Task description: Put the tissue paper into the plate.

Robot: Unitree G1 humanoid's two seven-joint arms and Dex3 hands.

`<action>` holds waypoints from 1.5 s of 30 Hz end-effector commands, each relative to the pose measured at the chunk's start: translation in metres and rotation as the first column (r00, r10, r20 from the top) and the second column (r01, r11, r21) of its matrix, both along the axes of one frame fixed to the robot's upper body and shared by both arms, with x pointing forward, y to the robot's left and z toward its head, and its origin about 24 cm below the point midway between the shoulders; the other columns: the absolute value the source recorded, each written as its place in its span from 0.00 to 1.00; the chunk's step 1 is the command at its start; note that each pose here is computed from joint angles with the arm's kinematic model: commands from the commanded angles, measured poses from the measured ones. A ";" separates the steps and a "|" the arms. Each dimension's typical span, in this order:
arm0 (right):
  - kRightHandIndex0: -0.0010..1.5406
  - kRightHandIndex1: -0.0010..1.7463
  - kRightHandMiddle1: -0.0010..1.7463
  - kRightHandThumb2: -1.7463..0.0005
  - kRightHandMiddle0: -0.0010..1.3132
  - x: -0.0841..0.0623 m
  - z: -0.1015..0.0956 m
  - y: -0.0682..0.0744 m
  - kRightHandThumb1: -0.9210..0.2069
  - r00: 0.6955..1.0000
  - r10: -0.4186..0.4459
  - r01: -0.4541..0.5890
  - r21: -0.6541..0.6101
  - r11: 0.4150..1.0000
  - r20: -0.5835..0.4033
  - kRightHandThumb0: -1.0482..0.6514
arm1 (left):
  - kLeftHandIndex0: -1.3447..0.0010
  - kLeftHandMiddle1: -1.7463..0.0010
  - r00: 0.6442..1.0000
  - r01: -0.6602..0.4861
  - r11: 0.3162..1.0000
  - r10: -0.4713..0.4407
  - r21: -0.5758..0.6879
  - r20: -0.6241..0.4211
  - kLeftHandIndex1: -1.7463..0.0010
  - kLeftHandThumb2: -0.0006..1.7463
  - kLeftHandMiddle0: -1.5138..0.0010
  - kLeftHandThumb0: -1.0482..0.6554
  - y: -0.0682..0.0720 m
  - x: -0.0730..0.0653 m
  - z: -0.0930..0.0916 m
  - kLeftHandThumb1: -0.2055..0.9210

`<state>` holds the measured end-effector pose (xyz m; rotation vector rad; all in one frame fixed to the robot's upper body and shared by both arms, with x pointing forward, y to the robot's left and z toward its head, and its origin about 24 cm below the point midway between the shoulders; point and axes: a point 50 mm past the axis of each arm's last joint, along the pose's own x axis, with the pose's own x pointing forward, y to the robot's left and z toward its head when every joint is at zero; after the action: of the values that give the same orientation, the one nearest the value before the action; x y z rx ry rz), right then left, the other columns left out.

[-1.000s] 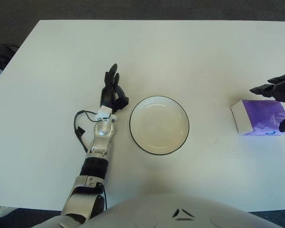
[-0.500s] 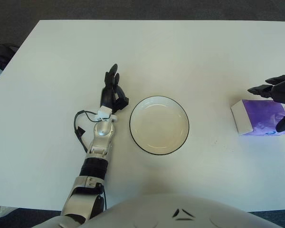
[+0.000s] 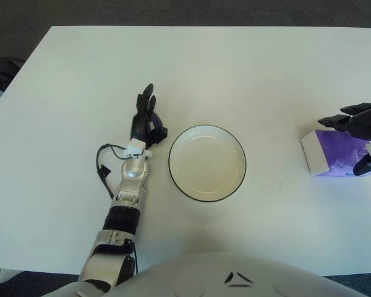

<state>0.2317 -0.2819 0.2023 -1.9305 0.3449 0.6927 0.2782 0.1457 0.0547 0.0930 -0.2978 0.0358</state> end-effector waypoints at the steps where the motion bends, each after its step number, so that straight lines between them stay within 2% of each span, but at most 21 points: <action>1: 0.00 0.00 0.00 0.87 0.00 -0.001 -0.007 -0.004 0.00 1.000 -0.016 0.016 0.022 1.000 -0.013 0.00 | 1.00 1.00 0.980 -0.028 1.000 0.030 0.013 -0.198 0.71 0.65 0.82 0.13 0.010 -0.021 -0.043 1.00; 15: 0.00 0.00 0.00 0.86 0.00 -0.003 -0.020 -0.009 0.00 0.999 -0.023 0.024 0.044 0.999 -0.035 0.00 | 1.00 1.00 0.979 -0.026 0.999 0.030 0.024 -0.199 0.72 0.65 0.82 0.12 0.011 -0.020 -0.042 1.00; 28: 0.00 0.00 0.00 0.88 0.00 -0.003 -0.022 -0.009 0.00 0.998 -0.029 0.032 0.060 0.998 -0.046 0.00 | 1.00 1.00 0.980 -0.024 0.999 0.028 0.025 -0.198 0.72 0.65 0.82 0.12 0.012 -0.019 -0.042 1.00; 37: 0.00 0.00 0.00 0.89 0.00 -0.004 -0.026 -0.009 0.00 0.995 -0.047 0.053 0.063 0.997 -0.084 0.00 | 1.00 1.00 0.981 -0.023 0.999 0.028 0.030 -0.193 0.71 0.65 0.82 0.12 0.013 -0.019 -0.042 1.00; 45: 0.00 0.00 0.00 0.90 0.00 -0.006 -0.037 -0.009 0.00 0.992 -0.049 0.056 0.066 0.996 -0.114 0.00 | 1.00 1.00 0.981 -0.024 0.999 0.029 0.026 -0.190 0.71 0.65 0.81 0.12 0.013 -0.019 -0.041 1.00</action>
<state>0.2287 -0.2902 0.1765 -1.8411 0.4046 0.7355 0.2780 0.1481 0.0544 0.1046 -0.2957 0.0301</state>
